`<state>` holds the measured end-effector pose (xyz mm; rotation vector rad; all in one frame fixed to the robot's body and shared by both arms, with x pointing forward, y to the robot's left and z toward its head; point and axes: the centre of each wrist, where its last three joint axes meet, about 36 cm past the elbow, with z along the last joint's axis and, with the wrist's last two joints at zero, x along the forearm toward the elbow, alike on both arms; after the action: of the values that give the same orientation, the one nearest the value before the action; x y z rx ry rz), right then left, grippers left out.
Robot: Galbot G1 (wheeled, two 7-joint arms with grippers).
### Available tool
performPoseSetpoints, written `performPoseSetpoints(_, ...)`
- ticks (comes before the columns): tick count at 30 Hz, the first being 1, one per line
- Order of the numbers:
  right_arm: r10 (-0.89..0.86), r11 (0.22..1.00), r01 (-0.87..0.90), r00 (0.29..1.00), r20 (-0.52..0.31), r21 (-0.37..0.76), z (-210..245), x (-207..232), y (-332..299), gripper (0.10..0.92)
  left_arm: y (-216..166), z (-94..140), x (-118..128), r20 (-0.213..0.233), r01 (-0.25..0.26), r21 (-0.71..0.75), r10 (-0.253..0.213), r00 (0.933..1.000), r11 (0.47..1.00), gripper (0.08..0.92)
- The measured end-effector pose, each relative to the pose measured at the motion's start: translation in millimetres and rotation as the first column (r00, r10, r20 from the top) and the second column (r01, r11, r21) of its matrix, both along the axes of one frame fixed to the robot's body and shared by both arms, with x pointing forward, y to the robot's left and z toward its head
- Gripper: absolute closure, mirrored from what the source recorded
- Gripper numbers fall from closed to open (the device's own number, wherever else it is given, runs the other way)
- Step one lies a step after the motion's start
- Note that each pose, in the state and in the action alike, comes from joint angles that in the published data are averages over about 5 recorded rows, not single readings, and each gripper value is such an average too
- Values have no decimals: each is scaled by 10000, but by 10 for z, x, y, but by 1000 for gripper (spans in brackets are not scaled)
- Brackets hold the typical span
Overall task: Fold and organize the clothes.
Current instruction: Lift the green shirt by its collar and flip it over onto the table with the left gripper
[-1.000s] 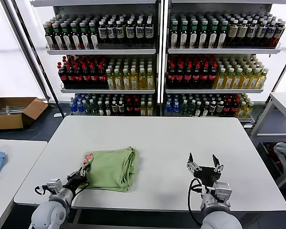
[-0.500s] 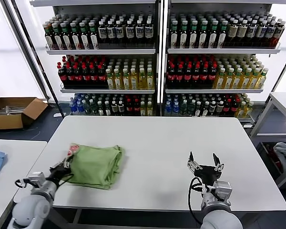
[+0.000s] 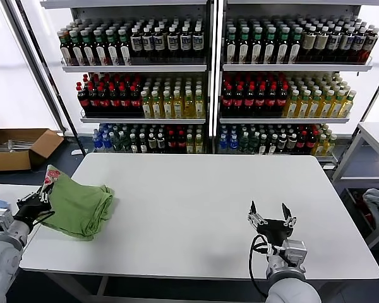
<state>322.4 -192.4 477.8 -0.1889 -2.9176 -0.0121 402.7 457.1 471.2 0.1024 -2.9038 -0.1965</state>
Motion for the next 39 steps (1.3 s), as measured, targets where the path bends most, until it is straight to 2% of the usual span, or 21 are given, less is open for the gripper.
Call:
performPoseSetpoints(5, -192, 9998, 191, 9998, -83, -70, -39, -22, -35, 200, -361, -60, -25, -113, 627, -276, -630, 9979, 9977, 867)
performPoseSetpoints(8, -340, 9994, 339, 9993, -133, -106, -61, -44, -60, 200, -738, -101, -61, -154, 1219, -708, -1233, 9923, 9900, 867)
performPoseSetpoints(11, -513, 9986, 511, 9986, -159, -137, -74, -77, -88, 200, -1195, -121, -109, -138, 1887, -1214, -1918, 9813, 9745, 867)
performPoseSetpoints(16, -778, 9968, 775, 9968, -191, -169, -90, -153, -130, 200, -1936, -229, -196, -352, 2801, -1961, -2922, 9557, 9397, 867)
performPoseSetpoints(22, -1019, 9946, 1011, 9942, -331, -227, -128, -249, -153, 200, -2615, -427, -217, -762, 3314, -2706, -3633, 9286, 9039, 867)
performPoseSetpoints(28, -1115, 9935, 1105, 9929, -410, -267, -132, -312, -143, 200, -3114, -486, -164, -666, 3658, -3632, -4155, 9072, 8569, 867)
performPoseSetpoints(35, -1207, 9922, 1191, 9916, -472, -367, -137, -348, -174, 200, -3622, -556, -70, -349, 3901, -4735, -4594, 8875, 7897, 859)
performPoseSetpoints(39, -1213, 9920, 1193, 9913, -516, -406, -157, -341, -187, 200, -3782, -547, -18, -86, 4007, -5095, -4701, 8826, 7615, 768)
